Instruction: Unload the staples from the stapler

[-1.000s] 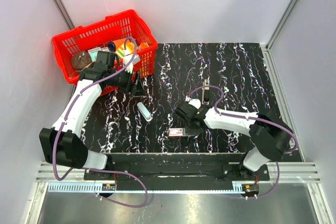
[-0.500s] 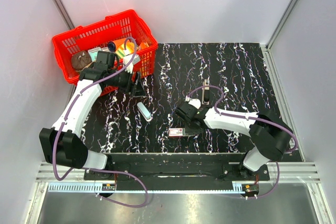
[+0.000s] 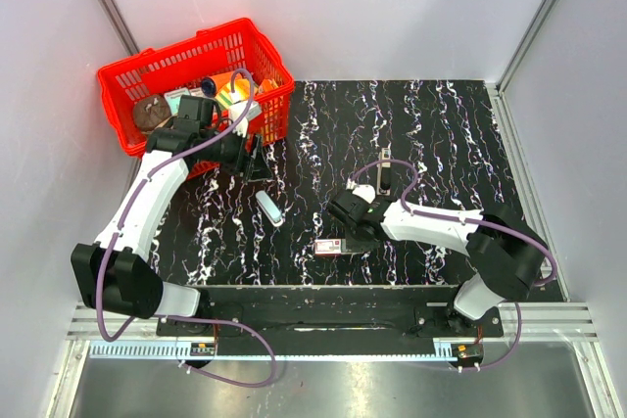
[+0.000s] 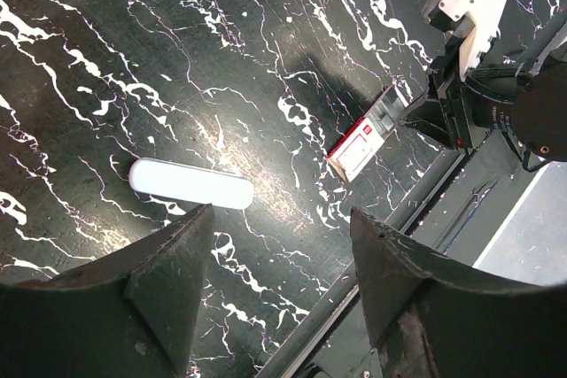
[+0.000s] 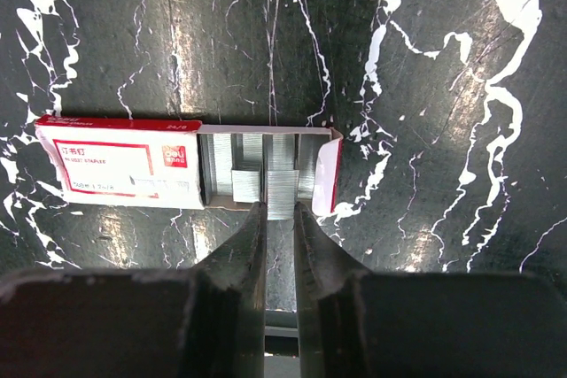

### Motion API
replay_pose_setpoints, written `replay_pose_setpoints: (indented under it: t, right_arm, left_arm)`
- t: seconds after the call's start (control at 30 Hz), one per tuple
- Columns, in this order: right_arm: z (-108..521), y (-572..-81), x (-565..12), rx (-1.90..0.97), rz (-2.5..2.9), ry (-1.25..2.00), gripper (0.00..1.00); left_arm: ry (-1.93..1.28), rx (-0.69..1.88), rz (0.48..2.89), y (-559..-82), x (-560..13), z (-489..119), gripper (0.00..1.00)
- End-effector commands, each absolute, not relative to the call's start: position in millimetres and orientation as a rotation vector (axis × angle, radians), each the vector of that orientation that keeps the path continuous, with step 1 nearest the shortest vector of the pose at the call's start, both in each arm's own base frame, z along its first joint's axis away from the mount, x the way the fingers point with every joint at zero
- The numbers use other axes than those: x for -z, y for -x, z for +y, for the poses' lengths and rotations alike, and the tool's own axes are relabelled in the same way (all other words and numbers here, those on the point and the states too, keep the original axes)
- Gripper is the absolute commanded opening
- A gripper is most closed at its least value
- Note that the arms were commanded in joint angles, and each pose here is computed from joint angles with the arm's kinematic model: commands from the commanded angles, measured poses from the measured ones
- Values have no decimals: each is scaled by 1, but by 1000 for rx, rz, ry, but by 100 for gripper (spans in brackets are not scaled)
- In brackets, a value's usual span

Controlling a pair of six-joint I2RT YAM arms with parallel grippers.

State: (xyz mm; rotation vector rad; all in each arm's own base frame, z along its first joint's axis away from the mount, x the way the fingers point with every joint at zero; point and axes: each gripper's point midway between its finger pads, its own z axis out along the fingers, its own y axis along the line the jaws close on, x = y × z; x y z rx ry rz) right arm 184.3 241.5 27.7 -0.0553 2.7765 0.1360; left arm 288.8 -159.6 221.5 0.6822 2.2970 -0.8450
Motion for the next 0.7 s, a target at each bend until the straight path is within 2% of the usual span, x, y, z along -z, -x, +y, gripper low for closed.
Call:
replay_pose_setpoints:
  t: [0.0,0.67]
  right_arm:
    - [241,-189,-41,-148,2732,26,16]
    - [247,-188,-36,-150,2762,54,31]
  left_arm:
    - [-708,807,2235,-290,-234,-160,66]
    - [-722,802,2237,-289,-235,-162,67]
